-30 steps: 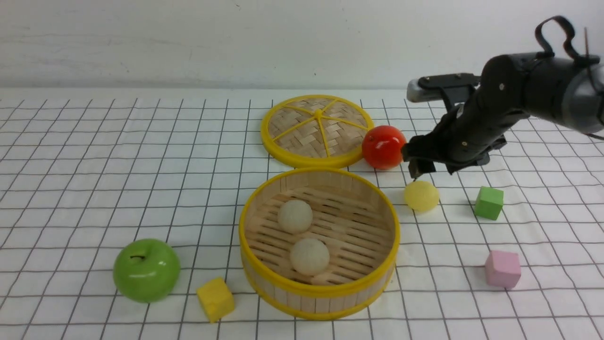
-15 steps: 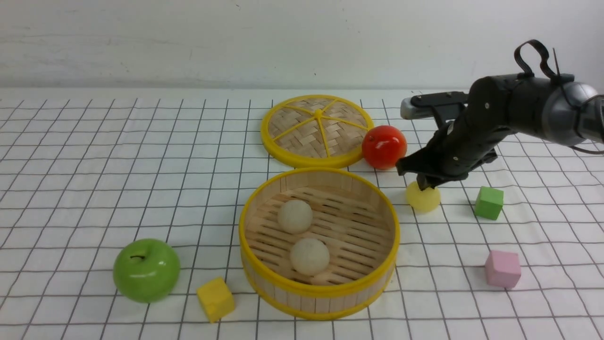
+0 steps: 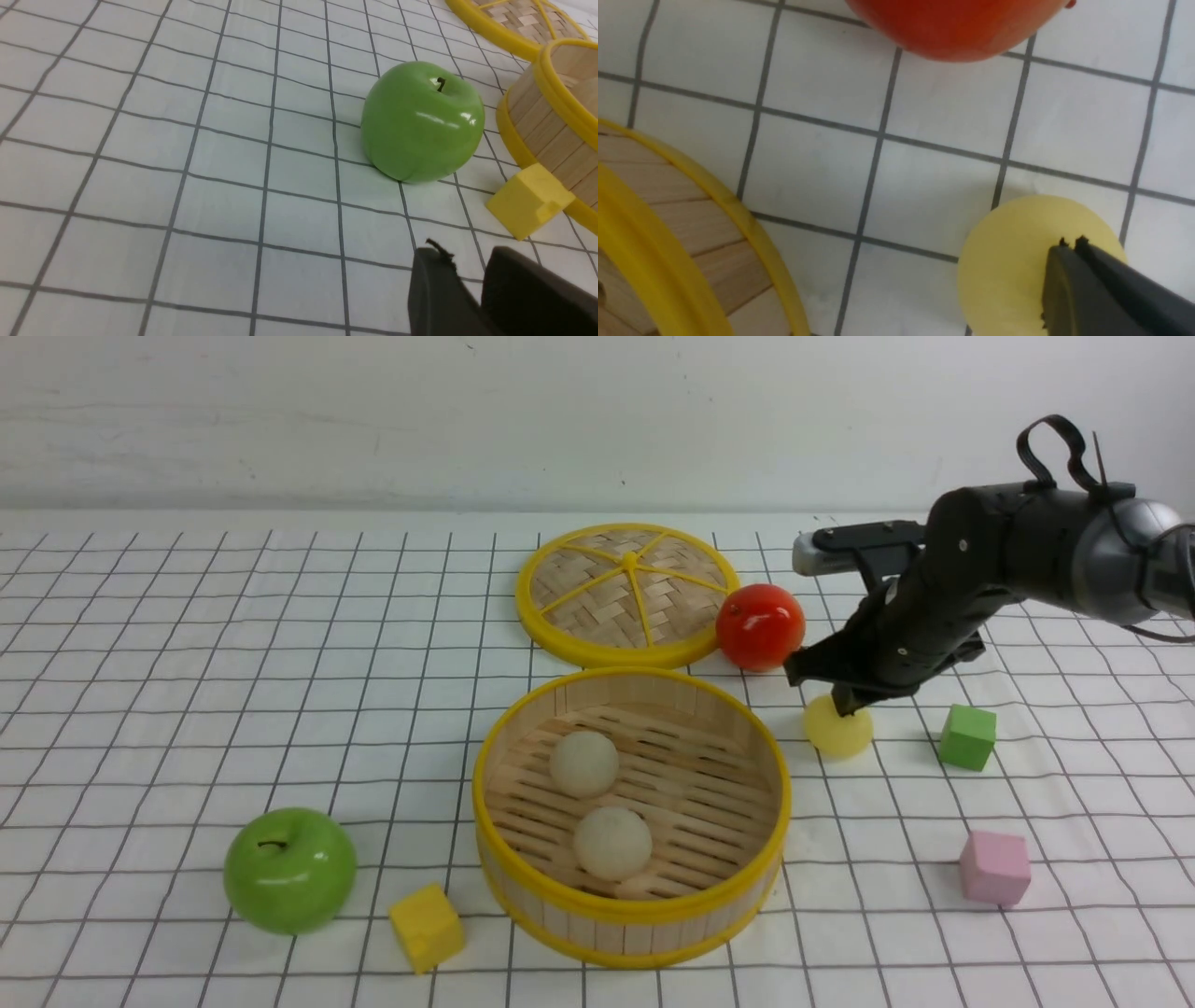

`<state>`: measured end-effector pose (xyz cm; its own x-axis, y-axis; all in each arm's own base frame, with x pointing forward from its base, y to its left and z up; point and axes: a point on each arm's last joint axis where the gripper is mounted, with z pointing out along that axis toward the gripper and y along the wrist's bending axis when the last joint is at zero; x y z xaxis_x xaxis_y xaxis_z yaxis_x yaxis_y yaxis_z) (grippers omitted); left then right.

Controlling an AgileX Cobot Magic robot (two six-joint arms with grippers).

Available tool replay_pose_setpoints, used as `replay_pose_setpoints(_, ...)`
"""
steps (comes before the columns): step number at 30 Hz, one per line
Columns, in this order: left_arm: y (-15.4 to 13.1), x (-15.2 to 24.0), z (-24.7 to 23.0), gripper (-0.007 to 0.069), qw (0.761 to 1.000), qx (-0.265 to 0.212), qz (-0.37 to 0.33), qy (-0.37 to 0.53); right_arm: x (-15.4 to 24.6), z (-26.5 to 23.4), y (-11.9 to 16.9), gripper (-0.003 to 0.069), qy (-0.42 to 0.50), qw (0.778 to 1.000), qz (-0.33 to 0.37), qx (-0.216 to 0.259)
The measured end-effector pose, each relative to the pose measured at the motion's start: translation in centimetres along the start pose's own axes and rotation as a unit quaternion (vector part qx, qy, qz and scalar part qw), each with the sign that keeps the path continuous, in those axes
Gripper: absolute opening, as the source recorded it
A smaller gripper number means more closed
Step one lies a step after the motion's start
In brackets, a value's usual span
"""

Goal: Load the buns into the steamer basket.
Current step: Use the right arm to grab a steamed stuffed bun

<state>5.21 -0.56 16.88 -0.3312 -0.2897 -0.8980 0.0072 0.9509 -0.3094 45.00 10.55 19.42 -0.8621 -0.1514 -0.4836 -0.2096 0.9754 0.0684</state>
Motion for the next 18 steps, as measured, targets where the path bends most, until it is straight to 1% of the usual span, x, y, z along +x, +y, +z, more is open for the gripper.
replay_pose_setpoints(13, 0.0, 0.0, 0.0, 0.0165, 1.0, 0.0, 0.0, 0.0, -0.8, -2.4, 0.3, -0.0015, -0.023, 1.0, 0.008, -0.007)
replay_pose_setpoints(15, 0.0, 0.0, 0.0, 0.0168, 1.0, 0.0, 0.0, 0.0, -0.8, -2.4, 0.3, -0.0006, -0.021, 1.0, 0.013, -0.007)
replay_pose_setpoints(18, 0.0, 0.0, 0.0, 0.0174, 1.0, 0.0, 0.0, 0.0, -0.6, -2.1, 0.2, 0.0049, -0.013, 1.0, 0.024, -0.003)
